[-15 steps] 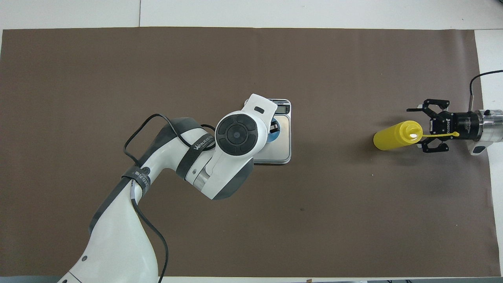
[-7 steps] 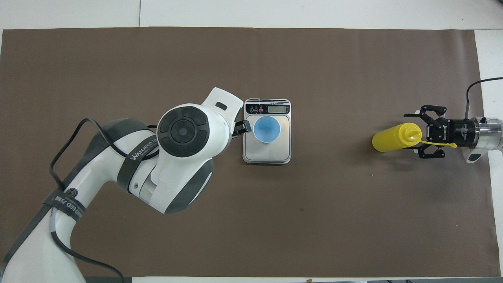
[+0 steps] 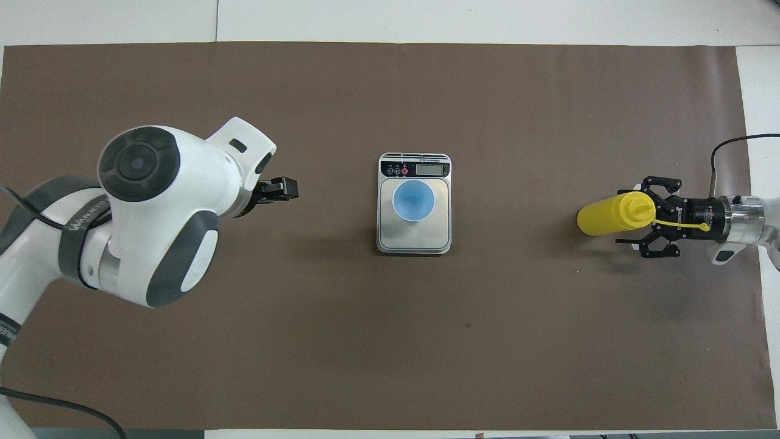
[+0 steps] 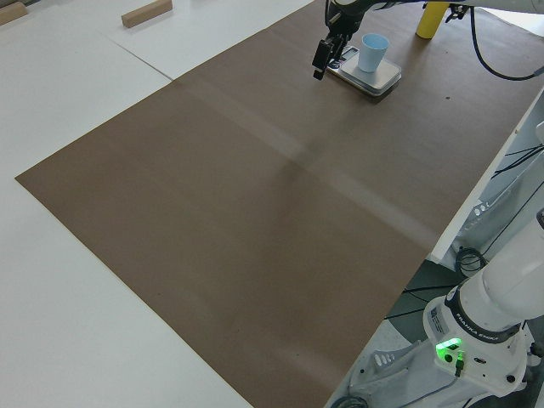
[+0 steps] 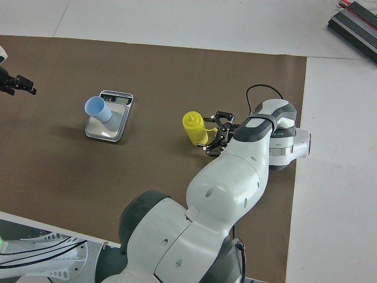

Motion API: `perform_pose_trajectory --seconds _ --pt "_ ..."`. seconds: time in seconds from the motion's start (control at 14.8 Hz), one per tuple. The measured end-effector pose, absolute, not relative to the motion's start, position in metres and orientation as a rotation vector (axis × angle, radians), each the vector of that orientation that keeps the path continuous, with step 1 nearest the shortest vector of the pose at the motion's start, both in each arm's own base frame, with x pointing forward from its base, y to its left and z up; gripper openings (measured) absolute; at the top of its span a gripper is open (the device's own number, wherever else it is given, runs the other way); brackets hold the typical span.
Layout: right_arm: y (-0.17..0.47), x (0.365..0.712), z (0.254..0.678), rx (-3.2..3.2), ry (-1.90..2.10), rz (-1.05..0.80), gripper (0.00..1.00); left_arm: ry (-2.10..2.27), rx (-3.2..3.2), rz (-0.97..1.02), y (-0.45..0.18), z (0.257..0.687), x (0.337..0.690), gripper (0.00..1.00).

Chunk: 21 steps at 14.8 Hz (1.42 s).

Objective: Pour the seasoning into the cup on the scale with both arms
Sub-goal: 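Release the cup on the scale while the right gripper grasps the bottle, then lift the yellow bottle with the right gripper and carry it over the cup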

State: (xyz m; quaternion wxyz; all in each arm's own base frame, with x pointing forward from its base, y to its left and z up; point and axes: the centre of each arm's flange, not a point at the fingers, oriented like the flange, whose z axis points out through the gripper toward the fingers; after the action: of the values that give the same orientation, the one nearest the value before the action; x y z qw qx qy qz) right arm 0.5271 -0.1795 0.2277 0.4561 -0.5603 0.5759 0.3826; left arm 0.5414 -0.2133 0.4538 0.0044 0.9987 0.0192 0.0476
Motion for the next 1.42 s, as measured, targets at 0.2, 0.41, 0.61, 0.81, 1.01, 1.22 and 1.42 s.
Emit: perform_pose_trajectory --seconds 0.2,0.41,0.61,0.81,1.01,1.22,1.42 --pt "-0.165 0.53 0.225 -1.373 1.419 0.926 1.0 0.038 3.132 0.193 -0.146 0.471 0.559 1.0" --pt "-0.16 0.526 0.219 -1.373 1.419 0.914 1.0 0.041 3.146 0.192 -0.089 0.496 0.56 1.0" --pt "-0.16 0.527 0.218 -1.368 1.426 0.9 1.0 -0.01 3.144 0.131 -0.058 0.529 0.554 1.0" --pt "-0.154 0.53 0.216 -1.381 1.421 0.882 1.0 -0.028 3.129 0.1 -0.04 0.562 0.552 1.0" --pt "-0.144 0.531 0.214 -1.388 1.406 0.884 0.89 -0.047 3.127 0.08 -0.037 0.591 0.549 1.0" --pt "-0.141 0.531 0.213 -1.387 1.403 0.883 0.63 -0.062 3.128 0.04 -0.037 0.608 0.544 1.0" --pt "-0.139 0.538 0.222 -1.414 1.423 0.829 0.63 -0.08 3.129 0.0 -0.036 0.617 0.54 1.0"
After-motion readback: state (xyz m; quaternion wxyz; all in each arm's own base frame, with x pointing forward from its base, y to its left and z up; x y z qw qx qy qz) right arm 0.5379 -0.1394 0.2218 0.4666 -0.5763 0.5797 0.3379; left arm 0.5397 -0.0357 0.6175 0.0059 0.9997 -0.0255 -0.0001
